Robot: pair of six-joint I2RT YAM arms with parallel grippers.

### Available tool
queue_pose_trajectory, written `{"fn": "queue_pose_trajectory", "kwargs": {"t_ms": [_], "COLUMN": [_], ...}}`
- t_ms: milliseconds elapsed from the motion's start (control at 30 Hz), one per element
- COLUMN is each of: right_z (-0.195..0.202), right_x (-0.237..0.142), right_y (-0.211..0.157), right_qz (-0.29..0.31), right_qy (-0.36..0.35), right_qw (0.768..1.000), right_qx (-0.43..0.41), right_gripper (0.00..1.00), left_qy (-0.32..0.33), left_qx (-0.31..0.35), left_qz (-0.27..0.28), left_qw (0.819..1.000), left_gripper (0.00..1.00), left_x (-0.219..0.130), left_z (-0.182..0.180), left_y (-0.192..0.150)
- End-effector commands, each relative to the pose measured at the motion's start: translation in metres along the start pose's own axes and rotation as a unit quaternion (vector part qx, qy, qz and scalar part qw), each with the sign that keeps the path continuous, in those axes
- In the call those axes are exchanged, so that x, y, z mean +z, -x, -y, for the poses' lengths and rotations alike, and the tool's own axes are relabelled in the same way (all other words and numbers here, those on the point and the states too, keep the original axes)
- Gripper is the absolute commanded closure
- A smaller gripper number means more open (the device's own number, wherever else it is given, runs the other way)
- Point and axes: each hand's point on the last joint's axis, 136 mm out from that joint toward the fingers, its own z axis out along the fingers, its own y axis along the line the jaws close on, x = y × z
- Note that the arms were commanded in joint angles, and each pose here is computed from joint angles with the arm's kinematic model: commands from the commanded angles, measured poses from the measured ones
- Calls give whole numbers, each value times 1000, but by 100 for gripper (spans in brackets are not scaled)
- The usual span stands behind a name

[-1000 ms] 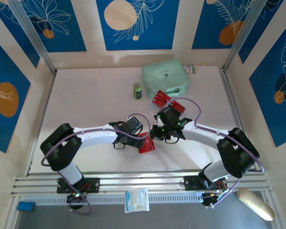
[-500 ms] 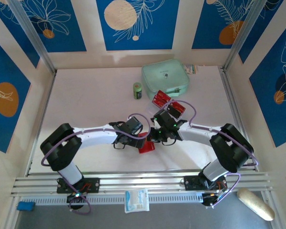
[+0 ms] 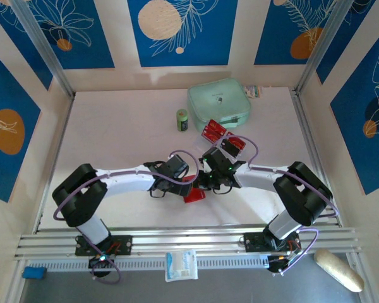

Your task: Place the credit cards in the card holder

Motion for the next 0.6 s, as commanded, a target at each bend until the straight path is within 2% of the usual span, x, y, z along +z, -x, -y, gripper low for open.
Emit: {"fn": "queue_pose_trajectory", "kwargs": {"t_ms": [0, 367, 567], "right_z": [30, 67, 59], "right_x": [12, 13, 11], "right_y": [-24, -33, -32], "right_qz": [-36, -50, -58], "right_qy": [-39, -73, -50], "right_qw": [998, 989, 989], "right_qx": [30, 114, 125], "right_gripper": [100, 100, 100], "left_qy": [39, 34, 32], "left_qx": [14, 13, 12], "left_qz": [-31, -27, -22], "left_qw": [999, 999, 999], "left_gripper": [0, 0, 0], "left_x": [6, 3, 1], "left_z": [-18, -16, -14], "left_y": [-25, -23, -19]}}
